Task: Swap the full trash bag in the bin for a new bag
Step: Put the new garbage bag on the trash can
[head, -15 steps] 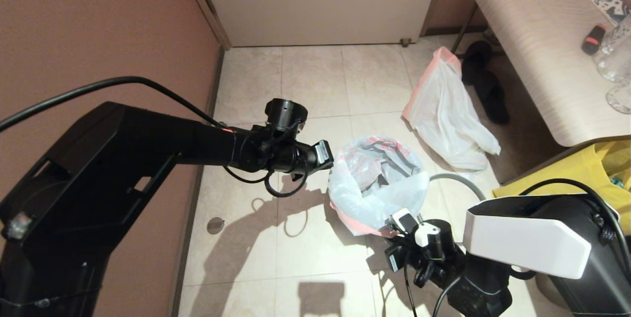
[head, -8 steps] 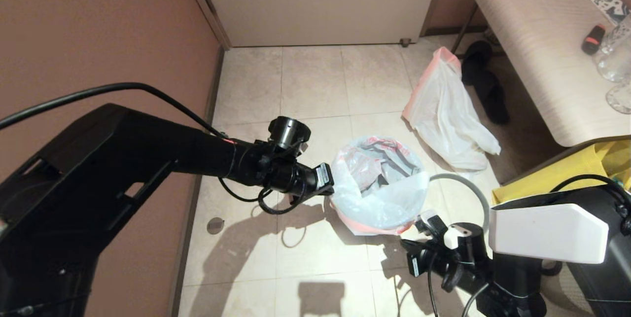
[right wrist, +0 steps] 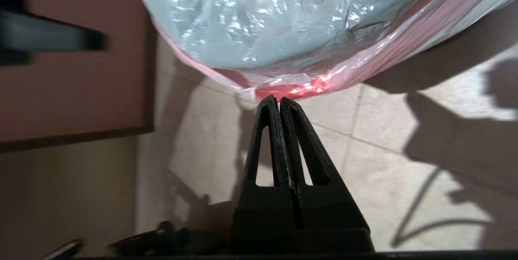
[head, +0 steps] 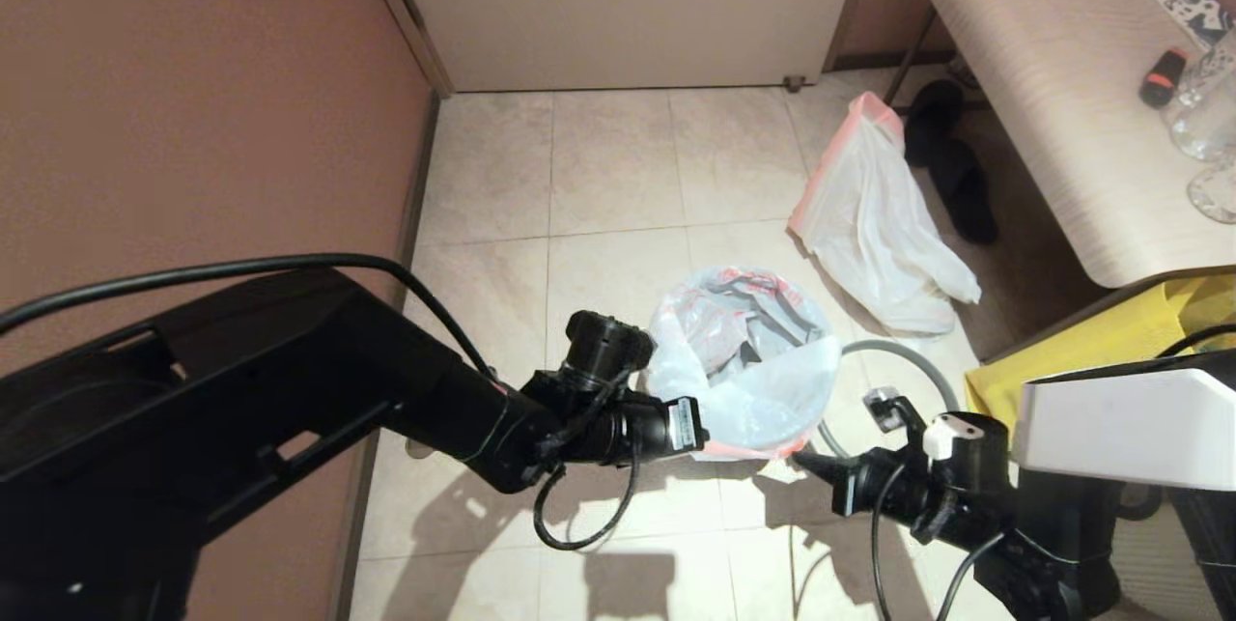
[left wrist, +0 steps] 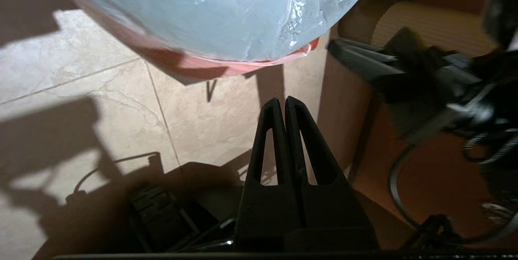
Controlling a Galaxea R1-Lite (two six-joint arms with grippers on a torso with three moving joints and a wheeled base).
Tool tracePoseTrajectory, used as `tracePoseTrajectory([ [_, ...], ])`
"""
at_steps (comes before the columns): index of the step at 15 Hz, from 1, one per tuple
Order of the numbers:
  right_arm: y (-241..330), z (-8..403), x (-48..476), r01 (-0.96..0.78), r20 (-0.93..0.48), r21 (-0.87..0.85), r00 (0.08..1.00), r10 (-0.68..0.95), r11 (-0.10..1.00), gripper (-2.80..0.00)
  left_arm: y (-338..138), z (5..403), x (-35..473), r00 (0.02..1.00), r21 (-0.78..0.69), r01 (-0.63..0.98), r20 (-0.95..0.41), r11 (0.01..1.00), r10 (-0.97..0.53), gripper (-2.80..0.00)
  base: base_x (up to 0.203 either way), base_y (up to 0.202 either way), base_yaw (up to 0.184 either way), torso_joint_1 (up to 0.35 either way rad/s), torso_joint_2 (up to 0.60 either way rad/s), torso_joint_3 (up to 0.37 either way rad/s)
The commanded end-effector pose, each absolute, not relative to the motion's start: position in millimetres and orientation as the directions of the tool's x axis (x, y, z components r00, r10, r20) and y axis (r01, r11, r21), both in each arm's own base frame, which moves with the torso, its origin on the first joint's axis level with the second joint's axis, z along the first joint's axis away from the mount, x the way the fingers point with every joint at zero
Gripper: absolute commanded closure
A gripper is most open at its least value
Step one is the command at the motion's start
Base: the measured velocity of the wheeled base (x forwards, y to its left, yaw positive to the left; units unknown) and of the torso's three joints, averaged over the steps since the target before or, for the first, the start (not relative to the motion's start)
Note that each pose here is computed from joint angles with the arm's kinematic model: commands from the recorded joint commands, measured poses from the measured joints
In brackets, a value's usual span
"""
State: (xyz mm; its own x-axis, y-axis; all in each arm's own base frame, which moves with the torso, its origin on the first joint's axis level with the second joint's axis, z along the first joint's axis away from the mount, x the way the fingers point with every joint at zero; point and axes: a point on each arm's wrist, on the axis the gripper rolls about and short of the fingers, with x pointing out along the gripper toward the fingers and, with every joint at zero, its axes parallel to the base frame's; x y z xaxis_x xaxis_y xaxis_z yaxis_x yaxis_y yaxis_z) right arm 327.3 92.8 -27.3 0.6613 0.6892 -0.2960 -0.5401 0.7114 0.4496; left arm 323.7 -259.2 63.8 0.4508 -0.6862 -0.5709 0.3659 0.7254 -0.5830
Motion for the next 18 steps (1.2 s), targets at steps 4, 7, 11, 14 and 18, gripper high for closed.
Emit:
tracePoseTrajectory([
  [4, 71, 1, 327, -0.595, -0.186, 0.547, 0.600, 0.778, 0.590, 0.00, -287, 30, 345, 0.492, -0.515, 0.380, -0.591, 0.768, -0.639, 0.00, 0.000, 0.000, 0.000, 0.000, 0.00, 0.000],
  [7, 67, 2, 324, -0.613, -0.181, 0.559, 0.567, 0.803, 0.558, 0.00, -292, 33, 356, 0.551, -0.448, 0.406, -0.576, 0.797, -0.604, 0.00, 0.000, 0.000, 0.000, 0.000, 0.00, 0.000],
  [11, 67, 1, 325, -0.615, -0.181, 0.557, 0.566, 0.804, 0.558, 0.00, -287, 19, 355, 0.552, -0.396, 0.380, -0.628, 0.836, -0.549, 0.00, 0.000, 0.000, 0.000, 0.000, 0.00, 0.000],
  [14, 68, 0, 325, -0.616, -0.182, 0.556, 0.565, 0.805, 0.558, 0.00, -279, 37, 343, 0.556, -0.398, 0.386, -0.620, 0.832, -0.554, 0.00, 0.000, 0.000, 0.000, 0.000, 0.00, 0.000],
  [18, 68, 0, 325, -0.617, -0.184, 0.554, 0.564, 0.805, 0.559, 0.00, -277, 46, 335, 0.557, -0.403, 0.395, -0.610, 0.826, -0.564, 0.00, 0.000, 0.000, 0.000, 0.000, 0.00, 0.000],
])
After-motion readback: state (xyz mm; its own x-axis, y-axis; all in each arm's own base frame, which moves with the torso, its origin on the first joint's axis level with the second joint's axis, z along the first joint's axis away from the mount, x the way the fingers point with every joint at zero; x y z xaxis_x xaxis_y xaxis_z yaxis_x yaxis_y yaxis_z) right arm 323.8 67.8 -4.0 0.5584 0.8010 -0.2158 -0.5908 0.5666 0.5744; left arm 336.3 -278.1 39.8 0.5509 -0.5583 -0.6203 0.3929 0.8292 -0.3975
